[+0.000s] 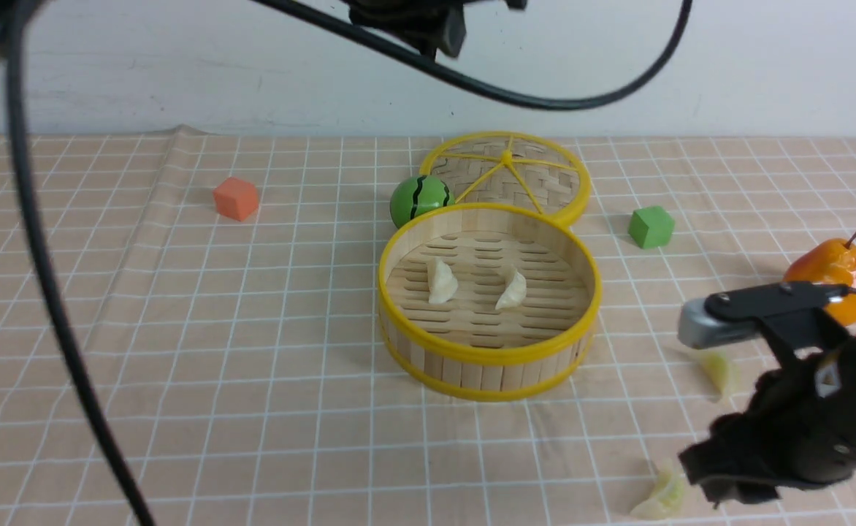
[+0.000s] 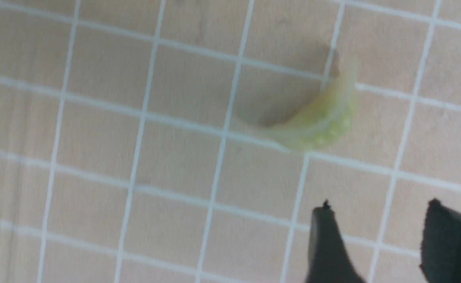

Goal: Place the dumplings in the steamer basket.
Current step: Use the right arm to grab a dumpling, then use the right arm to put the dumpling into the steamer

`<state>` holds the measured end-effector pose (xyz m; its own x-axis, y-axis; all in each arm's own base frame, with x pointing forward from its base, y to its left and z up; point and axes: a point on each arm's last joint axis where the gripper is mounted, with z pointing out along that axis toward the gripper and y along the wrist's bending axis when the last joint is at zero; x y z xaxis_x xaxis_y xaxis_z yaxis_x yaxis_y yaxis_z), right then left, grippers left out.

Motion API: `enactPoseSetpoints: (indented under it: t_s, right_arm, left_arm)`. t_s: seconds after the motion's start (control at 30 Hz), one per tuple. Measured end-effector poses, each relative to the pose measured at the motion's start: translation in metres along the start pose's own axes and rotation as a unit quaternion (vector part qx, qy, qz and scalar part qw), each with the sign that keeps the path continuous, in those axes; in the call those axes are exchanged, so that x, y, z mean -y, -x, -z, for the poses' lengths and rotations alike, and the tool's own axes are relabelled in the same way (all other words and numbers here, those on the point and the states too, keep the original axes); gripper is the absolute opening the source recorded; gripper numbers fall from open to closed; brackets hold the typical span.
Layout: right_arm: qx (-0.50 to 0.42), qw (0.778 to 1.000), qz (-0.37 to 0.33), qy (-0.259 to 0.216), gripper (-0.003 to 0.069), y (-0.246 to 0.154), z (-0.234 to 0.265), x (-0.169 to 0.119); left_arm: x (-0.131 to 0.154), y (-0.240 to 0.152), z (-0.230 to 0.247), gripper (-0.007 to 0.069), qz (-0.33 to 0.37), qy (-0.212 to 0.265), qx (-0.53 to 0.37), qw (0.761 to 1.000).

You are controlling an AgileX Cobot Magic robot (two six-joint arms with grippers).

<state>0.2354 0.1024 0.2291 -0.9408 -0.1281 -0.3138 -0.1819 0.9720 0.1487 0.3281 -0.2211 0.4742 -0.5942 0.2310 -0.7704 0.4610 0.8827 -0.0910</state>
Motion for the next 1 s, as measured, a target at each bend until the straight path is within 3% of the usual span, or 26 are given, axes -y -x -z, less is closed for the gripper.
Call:
enactPoseSetpoints:
  t_s: [0.03,0.07,0.17,0.3,0.4,0.53,0.57,0.63,0.8,1.0]
  right_arm:
    - [-0.001,1.000,-0.005,0.000,0.0377,0.004,-0.006,0.000]
    - [0.001,1.000,-0.021,-0.002,0.0453,0.012,-0.017,-0.001]
    - [-0.014,0.999,-0.051,-0.009,0.0556,0.022,-0.045,-0.001]
    - [-0.045,0.996,-0.070,-0.018,0.0578,0.022,-0.070,0.001]
    - [-0.059,0.995,-0.072,-0.022,0.0536,0.021,-0.079,0.001]
    - [-0.059,0.995,-0.072,-0.022,0.0329,0.023,-0.079,0.001]
    - [-0.061,0.996,-0.067,-0.022,0.0246,0.024,-0.079,0.001]
    - [-0.067,0.996,-0.055,-0.021,0.0185,0.027,-0.076,-0.001]
    - [-0.063,0.998,0.012,-0.007,0.0203,0.057,-0.049,-0.015]
    - [0.032,0.995,0.086,0.028,0.0203,0.120,-0.004,-0.058]
  left_arm:
    - [0.000,0.001,0.004,0.0024,0.000,-0.001,0.004,1.000]
    - [0.000,0.003,0.020,-0.0013,-0.002,-0.003,0.018,1.000]
    - [-0.002,0.001,0.048,-0.0014,-0.002,-0.005,0.035,0.999]
    - [-0.004,-0.008,0.067,-0.0014,-0.013,-0.004,0.031,0.999]
    - [-0.006,-0.017,0.070,-0.0014,-0.020,0.005,0.017,1.000]
    - [-0.010,-0.029,0.068,-0.0014,-0.026,0.020,-0.007,0.999]
    - [-0.011,-0.031,0.067,-0.0014,-0.026,0.022,-0.011,0.999]
    - [-0.011,-0.033,0.066,-0.0014,-0.027,0.023,-0.015,0.999]
    - [-0.012,-0.034,0.067,-0.0014,-0.029,0.030,-0.014,0.999]
    - [-0.013,-0.033,0.072,-0.0014,-0.030,0.033,-0.009,0.999]
